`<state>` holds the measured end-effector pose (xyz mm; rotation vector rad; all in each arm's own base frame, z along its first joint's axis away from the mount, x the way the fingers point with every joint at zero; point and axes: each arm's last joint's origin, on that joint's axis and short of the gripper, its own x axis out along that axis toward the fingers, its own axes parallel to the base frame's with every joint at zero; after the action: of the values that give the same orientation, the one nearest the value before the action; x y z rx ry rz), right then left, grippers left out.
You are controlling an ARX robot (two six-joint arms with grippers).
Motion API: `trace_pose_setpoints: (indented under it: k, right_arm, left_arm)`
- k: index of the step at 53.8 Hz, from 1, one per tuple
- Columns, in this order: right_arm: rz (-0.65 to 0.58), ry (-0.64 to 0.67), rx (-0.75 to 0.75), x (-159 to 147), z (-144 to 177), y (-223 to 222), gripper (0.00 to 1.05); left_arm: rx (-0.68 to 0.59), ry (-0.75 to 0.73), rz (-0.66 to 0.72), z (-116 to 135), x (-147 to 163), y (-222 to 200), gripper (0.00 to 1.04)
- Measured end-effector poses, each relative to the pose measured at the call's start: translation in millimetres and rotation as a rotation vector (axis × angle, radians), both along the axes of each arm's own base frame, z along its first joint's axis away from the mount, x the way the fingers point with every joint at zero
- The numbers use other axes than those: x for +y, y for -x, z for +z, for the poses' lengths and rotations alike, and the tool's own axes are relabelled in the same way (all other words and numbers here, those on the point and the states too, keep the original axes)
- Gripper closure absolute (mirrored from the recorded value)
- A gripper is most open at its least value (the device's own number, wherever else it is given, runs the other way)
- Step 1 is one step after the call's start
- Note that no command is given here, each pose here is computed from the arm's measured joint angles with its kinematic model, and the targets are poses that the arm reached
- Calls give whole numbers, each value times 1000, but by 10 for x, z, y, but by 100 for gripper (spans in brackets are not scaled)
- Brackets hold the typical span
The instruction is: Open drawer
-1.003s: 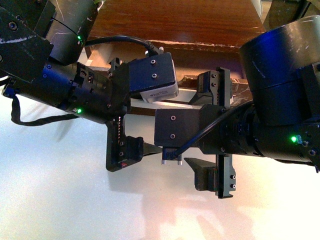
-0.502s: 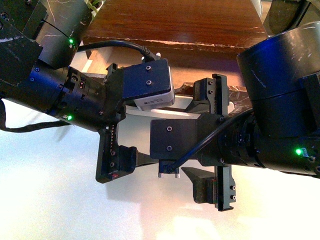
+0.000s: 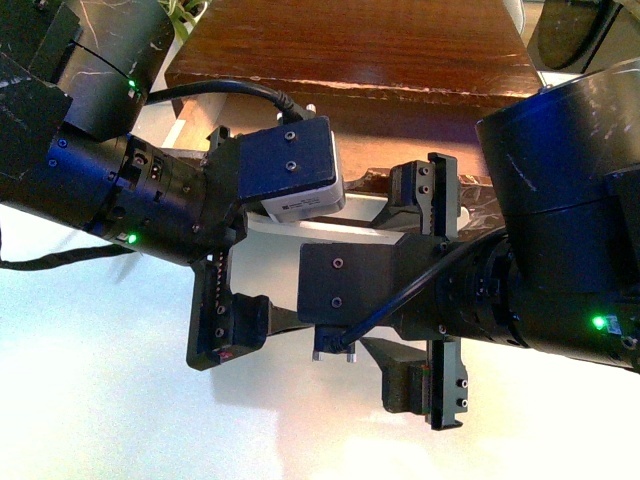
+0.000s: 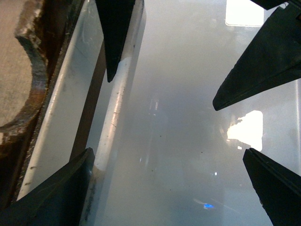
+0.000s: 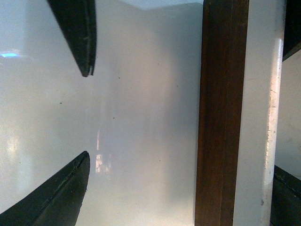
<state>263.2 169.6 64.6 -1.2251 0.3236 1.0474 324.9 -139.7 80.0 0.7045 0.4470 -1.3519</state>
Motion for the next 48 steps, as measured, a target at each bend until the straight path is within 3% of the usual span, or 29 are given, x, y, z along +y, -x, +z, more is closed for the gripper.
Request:
trace_pose_setpoints:
  k: [28, 42, 48]
  right_arm:
    - [-27, -41, -100, -110, 243, 108, 9]
    - [-83, -112, -131, -286, 557, 248, 9]
    - [-170, -182, -108, -509, 724, 382, 9]
  left_arm:
    - [-53, 117, 87, 433, 164, 24, 8]
    - [-36, 179, 137, 648, 421, 136, 8]
    - [-34, 223, 199, 775, 638, 181, 8]
